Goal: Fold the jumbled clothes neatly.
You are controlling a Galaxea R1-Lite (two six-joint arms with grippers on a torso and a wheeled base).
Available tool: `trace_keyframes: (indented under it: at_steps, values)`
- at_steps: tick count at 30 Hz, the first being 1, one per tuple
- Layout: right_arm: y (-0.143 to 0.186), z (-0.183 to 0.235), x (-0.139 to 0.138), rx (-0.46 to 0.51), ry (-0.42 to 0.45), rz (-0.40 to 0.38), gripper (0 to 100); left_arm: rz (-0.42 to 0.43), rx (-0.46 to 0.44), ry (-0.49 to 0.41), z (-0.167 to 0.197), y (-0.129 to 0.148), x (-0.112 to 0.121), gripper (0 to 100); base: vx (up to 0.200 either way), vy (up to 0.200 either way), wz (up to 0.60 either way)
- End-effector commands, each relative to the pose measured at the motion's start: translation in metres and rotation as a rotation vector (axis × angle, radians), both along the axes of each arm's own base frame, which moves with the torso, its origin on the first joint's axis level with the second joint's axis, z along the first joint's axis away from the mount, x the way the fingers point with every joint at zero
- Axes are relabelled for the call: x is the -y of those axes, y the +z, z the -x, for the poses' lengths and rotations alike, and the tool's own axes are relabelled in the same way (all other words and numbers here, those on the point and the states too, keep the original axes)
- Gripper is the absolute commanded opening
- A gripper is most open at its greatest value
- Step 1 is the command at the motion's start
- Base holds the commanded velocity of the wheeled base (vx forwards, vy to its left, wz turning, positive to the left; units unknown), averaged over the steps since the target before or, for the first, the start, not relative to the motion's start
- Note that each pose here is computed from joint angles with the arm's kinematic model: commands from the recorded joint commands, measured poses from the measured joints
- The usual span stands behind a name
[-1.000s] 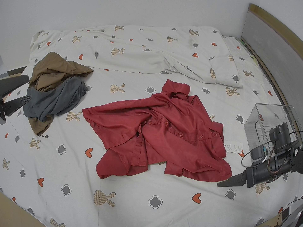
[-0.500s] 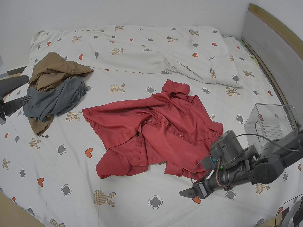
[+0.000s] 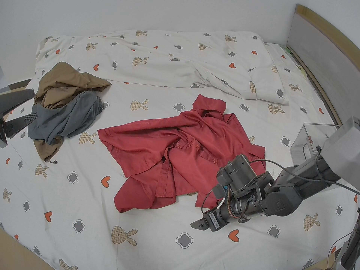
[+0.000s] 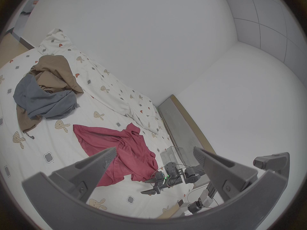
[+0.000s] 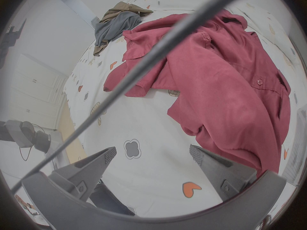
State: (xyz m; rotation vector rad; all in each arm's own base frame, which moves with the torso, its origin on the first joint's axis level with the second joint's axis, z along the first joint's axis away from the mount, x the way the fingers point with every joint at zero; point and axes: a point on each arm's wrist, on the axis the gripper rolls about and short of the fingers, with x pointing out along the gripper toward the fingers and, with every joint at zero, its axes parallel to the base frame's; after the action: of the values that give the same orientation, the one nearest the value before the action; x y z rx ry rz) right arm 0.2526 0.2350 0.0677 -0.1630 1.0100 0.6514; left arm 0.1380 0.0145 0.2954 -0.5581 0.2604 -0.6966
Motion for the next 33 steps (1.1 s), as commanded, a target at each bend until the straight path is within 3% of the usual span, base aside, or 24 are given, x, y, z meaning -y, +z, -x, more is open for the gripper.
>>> trace_keyframes:
  at_steps: [1,8,19,28,29,33]
  values:
    - [-0.018,-0.012,-0.007,-0.021,-0.019,0.023,100,0.0,0.0,0.001,0.0,0.0,0.0,100,0.0,0.0,0.0]
    - [-0.027,-0.029,-0.006,-0.012,-0.063,0.038,100,0.001,-0.001,0.001,0.0,0.0,0.0,100,0.0,0.0,0.0]
    - [-0.016,-0.038,-0.009,0.119,-0.151,0.111,100,0.001,-0.004,0.001,-0.001,-0.001,0.0,100,0.0,0.0,0.0]
    - [-0.032,-0.034,-0.024,0.112,-0.135,0.144,100,0.001,-0.004,-0.001,-0.001,-0.001,0.0,100,0.0,0.0,0.0]
    - [-0.032,-0.034,-0.024,0.111,-0.135,0.142,0,0.001,-0.003,-0.001,0.0,-0.001,0.0,100,0.0,0.0,0.0]
    - [-0.031,-0.036,-0.021,0.109,-0.144,0.142,0,0.001,-0.003,0.001,0.0,-0.001,0.0,100,0.0,0.0,0.0]
